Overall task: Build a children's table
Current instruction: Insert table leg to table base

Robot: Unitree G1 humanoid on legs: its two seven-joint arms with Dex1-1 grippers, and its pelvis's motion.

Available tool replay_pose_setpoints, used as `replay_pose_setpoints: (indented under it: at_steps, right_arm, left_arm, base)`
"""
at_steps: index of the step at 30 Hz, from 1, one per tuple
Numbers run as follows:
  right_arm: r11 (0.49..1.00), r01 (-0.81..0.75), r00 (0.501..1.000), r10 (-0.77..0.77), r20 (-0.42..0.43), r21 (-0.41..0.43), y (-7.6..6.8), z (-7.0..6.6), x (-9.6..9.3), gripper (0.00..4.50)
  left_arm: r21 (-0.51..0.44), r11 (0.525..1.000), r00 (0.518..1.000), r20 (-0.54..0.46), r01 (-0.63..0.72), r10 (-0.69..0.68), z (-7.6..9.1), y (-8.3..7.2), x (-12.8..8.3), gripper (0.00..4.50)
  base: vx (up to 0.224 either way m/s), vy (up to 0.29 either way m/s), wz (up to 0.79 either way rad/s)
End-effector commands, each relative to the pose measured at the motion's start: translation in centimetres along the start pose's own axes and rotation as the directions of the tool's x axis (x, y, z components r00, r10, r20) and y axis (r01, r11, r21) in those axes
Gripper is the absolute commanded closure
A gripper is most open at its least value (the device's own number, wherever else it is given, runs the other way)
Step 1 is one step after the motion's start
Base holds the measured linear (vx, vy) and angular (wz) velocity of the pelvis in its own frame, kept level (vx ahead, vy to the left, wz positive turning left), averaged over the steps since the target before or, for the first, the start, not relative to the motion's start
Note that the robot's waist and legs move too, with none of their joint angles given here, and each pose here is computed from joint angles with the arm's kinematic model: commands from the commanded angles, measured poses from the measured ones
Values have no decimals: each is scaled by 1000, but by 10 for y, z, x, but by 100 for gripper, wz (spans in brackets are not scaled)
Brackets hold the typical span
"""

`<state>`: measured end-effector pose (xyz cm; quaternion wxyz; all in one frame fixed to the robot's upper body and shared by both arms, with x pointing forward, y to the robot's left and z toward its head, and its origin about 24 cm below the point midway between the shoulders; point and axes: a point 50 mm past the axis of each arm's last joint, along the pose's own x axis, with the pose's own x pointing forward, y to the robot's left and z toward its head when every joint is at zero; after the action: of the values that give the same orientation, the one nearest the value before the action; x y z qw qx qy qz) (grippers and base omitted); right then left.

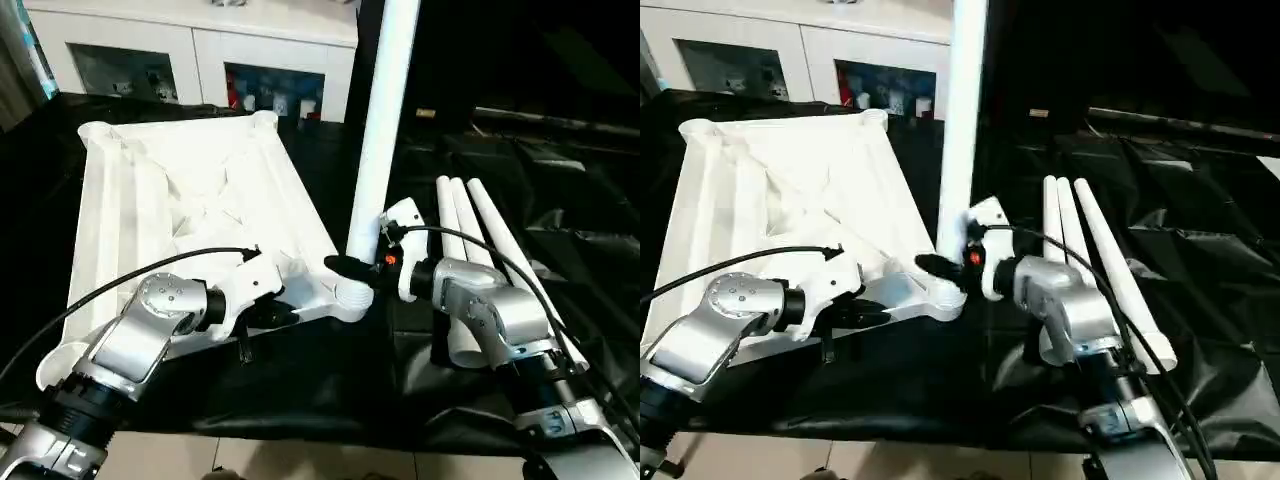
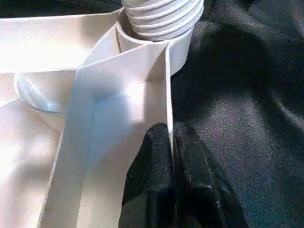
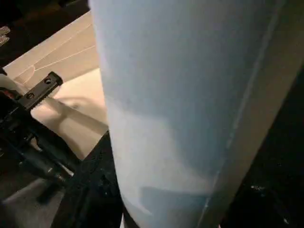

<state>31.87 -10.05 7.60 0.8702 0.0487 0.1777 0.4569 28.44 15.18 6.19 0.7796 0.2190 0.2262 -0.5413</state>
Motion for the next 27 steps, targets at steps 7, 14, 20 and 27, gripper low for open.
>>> replay_pose_setpoints:
  at_steps: [7,14,20,27]
  right_arm:
    - [998,50,998,-51,34,27,-6,-1,3,259]
    - [995,55,997,-60,56,80,-7,-8,6,259]
    - [990,71,993,-83,89,125,-7,-18,2,259]
    - [974,126,979,-153,136,188,-6,-37,-2,259]
  left_arm:
    - [25,1000,1000,-11,0,0,2,3,3,450]
    - [30,1000,1000,-21,-3,3,0,3,1,450]
    - [33,999,1000,-24,-16,17,0,6,-3,450]
    - [41,999,999,-19,-33,33,3,11,-5,450]
  base:
    - [0,0,0]
    - [0,0,0]
    - [0,0,0]
    - [0,0,0]
